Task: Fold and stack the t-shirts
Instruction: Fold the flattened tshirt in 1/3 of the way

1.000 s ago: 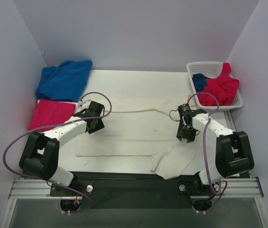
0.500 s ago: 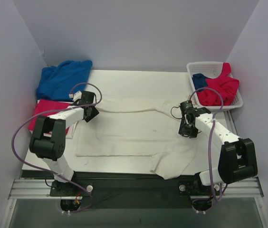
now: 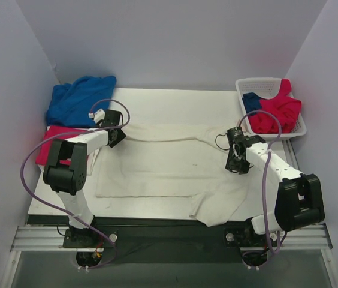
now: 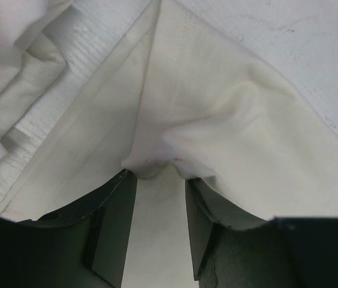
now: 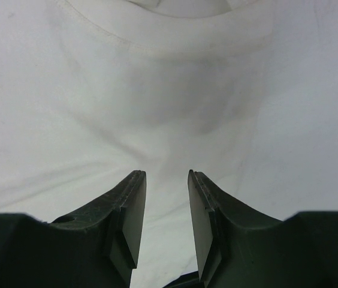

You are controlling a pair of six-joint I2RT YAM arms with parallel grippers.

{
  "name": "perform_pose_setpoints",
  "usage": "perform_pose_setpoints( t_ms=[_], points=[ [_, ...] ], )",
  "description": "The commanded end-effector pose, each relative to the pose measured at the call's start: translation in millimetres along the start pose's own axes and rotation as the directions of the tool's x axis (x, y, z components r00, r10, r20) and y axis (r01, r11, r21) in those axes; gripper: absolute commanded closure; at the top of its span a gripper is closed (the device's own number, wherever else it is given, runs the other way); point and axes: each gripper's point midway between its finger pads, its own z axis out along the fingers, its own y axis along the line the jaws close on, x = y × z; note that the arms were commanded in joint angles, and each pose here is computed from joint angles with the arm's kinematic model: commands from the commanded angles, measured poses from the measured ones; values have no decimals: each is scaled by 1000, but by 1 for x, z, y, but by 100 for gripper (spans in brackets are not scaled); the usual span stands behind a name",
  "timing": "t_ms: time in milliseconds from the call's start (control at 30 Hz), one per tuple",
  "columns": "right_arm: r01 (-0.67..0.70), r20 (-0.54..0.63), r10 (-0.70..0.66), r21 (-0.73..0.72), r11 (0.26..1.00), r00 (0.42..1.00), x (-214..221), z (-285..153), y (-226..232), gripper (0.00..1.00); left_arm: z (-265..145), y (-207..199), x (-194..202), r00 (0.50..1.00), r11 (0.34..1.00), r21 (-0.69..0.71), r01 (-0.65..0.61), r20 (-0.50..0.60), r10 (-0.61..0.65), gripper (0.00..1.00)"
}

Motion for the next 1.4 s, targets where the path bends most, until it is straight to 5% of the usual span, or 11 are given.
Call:
perform_pose_setpoints(
  t_ms=[0, 500, 633, 733, 1000, 1167, 1367],
  points=[
    [-7, -6, 7, 34, 999, 1000, -3, -1, -4, 65, -4, -9, -26, 997, 999, -15, -53, 64, 53, 52],
    [9, -16, -9, 29, 1000, 1000, -5, 2, 6, 69, -4, 17, -40, 968, 960, -212, -185, 129, 215, 66],
    [11, -27, -10, 28, 1000, 1000, -4, 4, 7, 69, -7, 26, -45, 962, 954, -237, -183, 159, 224, 92],
    [19, -33, -18, 26, 999, 999, -2, 5, 10, 70, -9, 27, -51, 955, 951, -248, -187, 179, 235, 100],
    [28, -32, -28, 20, 999, 999, -2, 4, 14, 71, -41, 17, -60, 960, 974, -160, -158, 205, 189, 100],
    [39, -36, -38, 23, 999, 999, -1, 5, 15, 71, -70, 13, -64, 954, 995, -62, -79, 284, 93, 55],
    [48, -40, -47, 25, 999, 998, 1, 6, 15, 71, -67, 6, -51, 975, 999, 3, -42, 218, 40, 52]
  ],
)
